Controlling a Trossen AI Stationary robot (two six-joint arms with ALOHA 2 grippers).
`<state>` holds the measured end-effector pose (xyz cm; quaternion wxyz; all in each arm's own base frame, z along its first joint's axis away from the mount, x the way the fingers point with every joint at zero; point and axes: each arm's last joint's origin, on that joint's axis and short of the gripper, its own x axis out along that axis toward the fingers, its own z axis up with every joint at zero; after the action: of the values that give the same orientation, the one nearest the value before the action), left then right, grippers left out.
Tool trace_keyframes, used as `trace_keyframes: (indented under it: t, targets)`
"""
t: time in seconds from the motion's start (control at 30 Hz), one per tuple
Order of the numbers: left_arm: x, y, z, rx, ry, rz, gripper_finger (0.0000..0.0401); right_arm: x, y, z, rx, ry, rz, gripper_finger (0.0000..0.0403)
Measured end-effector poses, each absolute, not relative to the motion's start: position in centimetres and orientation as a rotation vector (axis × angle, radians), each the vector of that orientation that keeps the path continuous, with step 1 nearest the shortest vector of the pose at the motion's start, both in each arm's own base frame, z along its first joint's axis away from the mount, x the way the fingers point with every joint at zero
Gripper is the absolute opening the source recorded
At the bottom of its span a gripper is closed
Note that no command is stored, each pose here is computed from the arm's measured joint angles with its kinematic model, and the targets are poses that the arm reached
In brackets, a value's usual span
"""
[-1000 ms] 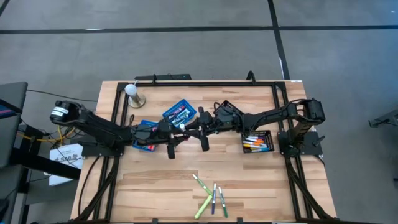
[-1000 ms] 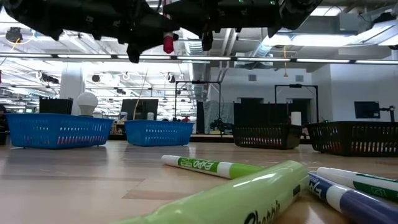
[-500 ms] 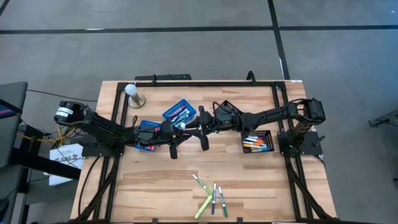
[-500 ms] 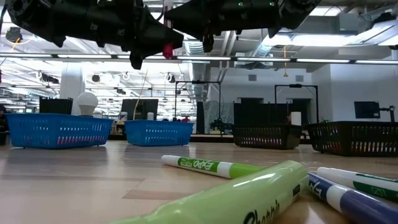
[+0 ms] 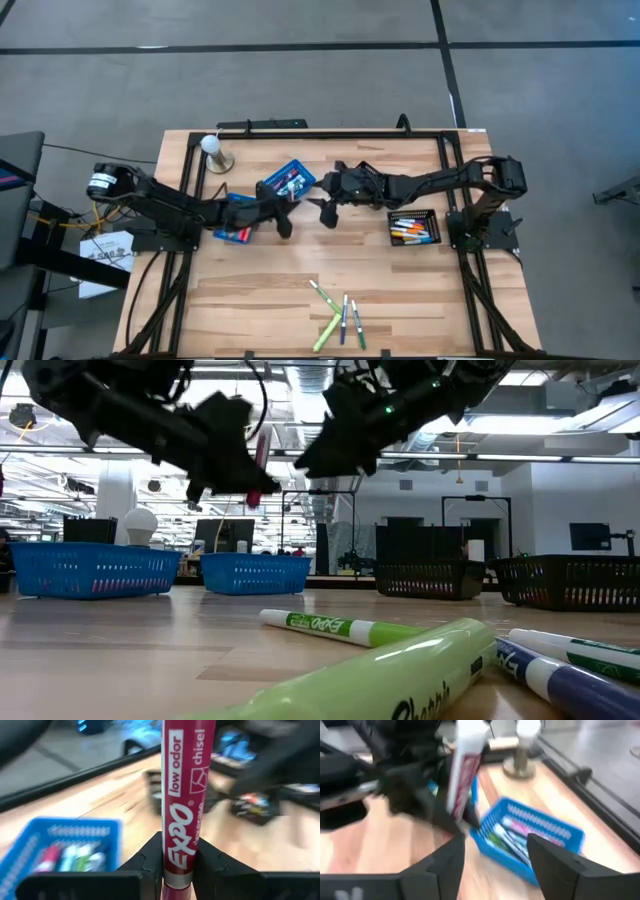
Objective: Pick & Place Markers
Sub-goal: Put the red marker pen into the right blue bin
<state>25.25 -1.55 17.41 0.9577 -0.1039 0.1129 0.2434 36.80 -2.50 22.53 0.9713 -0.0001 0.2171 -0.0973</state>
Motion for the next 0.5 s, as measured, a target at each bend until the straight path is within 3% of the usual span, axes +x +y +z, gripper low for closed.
trace_keyframes:
  t: [0.3,0.5]
  targets:
    - [24.2,4.3,15.7,-0.255,0.380,0.749,0.0063,36.0,-3.1,22.8,0.106,0.481,-0.232,0.0229]
    - [23.8,6.7,15.5,-0.292,0.435,0.682,0.0080,36.0,-3.0,22.8,0.108,0.480,-0.221,0.0224]
